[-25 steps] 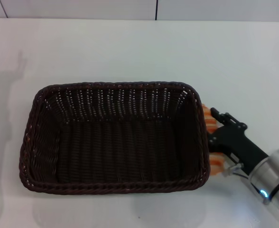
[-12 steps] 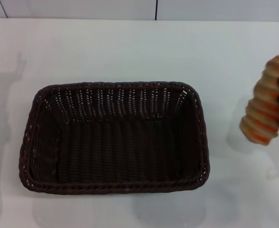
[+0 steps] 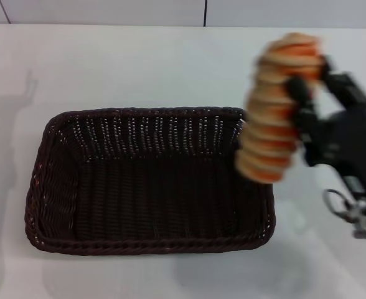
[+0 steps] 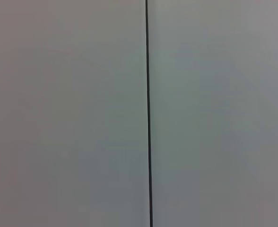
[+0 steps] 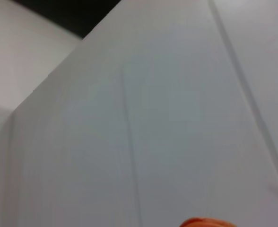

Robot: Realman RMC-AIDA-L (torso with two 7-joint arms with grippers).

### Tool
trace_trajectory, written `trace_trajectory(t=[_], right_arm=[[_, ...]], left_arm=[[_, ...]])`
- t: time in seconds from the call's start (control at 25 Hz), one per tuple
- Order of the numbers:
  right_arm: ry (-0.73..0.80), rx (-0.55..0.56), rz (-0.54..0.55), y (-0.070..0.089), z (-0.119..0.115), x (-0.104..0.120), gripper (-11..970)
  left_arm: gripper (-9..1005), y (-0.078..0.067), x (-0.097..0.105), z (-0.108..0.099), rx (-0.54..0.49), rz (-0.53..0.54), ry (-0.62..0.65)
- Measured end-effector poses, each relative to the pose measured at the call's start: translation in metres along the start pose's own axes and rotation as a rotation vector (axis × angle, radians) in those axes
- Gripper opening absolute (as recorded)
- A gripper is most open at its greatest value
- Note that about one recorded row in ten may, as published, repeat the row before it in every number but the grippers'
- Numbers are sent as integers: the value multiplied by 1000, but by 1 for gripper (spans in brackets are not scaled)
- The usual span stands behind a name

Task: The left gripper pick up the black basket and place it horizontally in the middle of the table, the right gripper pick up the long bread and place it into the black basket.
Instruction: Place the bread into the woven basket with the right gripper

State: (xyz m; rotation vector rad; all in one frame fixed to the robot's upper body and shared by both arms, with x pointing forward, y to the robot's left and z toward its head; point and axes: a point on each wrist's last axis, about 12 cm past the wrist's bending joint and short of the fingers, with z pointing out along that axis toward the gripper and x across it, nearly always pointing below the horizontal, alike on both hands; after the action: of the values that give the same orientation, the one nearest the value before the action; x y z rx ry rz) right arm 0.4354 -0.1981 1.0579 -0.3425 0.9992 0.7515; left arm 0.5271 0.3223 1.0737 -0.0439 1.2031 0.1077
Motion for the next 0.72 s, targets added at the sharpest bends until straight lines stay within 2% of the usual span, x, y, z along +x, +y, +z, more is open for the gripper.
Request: trace_trajectory(t=[0.04, 0.24, 0.44, 0.64, 0.68, 0.72], right_arm=[[44, -26, 29, 0, 10, 7, 413], [118, -71, 80, 3, 20, 18, 395], [168, -90, 137, 1, 26, 24, 501], [173, -76, 133, -2, 28, 25, 737], [173, -76, 133, -2, 28, 25, 746], [169, -44, 108, -10, 25, 23, 754]], left_arm=[[807, 0, 0, -1, 1, -1, -1], [807, 1, -2, -4, -4, -5, -6], [807, 4, -2, -7, -10, -3, -3], [807, 5, -1, -9, -15, -1, 0], [807, 5, -1, -9, -15, -1, 0], [807, 6, -1, -10, -18, 1, 3]])
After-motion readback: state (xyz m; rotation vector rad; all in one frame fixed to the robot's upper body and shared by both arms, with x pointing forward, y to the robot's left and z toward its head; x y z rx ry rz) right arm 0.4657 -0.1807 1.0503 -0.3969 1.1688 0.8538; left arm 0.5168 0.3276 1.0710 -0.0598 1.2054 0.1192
